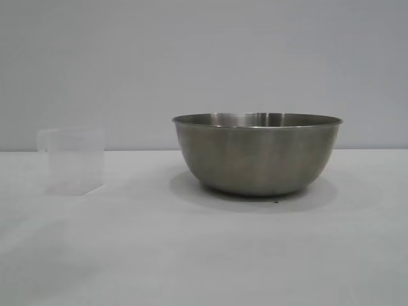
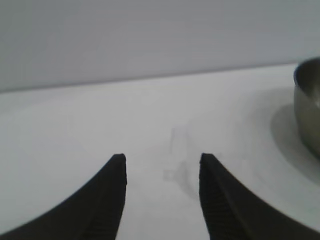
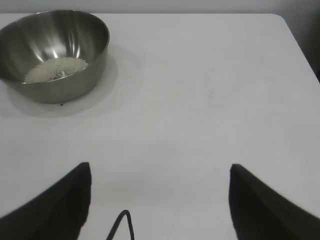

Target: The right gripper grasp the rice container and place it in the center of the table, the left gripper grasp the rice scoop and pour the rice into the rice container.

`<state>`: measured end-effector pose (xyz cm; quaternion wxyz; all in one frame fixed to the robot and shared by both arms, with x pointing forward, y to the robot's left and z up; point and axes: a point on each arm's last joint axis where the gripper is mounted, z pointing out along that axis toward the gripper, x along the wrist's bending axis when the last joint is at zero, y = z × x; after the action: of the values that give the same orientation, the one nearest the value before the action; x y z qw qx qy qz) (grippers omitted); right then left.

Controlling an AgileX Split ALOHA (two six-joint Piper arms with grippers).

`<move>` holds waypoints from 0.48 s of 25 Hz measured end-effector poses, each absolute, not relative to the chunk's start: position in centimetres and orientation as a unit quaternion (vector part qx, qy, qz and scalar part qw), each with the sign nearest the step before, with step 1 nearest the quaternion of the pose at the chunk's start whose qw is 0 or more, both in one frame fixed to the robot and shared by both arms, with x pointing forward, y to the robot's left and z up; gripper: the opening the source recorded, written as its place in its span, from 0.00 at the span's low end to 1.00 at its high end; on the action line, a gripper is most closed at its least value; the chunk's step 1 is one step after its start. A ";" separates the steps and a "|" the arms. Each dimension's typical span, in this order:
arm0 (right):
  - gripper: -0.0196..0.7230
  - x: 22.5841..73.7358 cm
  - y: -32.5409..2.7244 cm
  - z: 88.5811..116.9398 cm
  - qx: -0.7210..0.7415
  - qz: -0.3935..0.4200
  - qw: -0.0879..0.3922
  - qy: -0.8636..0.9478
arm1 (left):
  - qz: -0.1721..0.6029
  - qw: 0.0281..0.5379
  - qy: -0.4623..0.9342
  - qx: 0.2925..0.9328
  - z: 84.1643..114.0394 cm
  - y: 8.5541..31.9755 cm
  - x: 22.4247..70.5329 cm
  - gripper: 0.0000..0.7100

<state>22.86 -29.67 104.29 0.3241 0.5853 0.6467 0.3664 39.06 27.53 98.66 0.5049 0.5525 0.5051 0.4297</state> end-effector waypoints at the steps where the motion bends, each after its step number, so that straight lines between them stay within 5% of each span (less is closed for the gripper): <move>1: 0.66 22.9 -29.7 104.3 0.585 0.366 0.324 0.647 | 0.428 0.499 0.502 0.563 99.0 27.5 38.9 0.41; 12: 0.66 22.9 -29.7 104.3 0.585 0.366 0.324 0.647 | 0.422 0.475 0.504 0.585 102.5 28.4 36.2 0.41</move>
<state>22.86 -29.67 104.29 0.3241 0.5853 0.6467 0.3664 36.17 28.40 102.50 0.4751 0.5851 0.5041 0.4218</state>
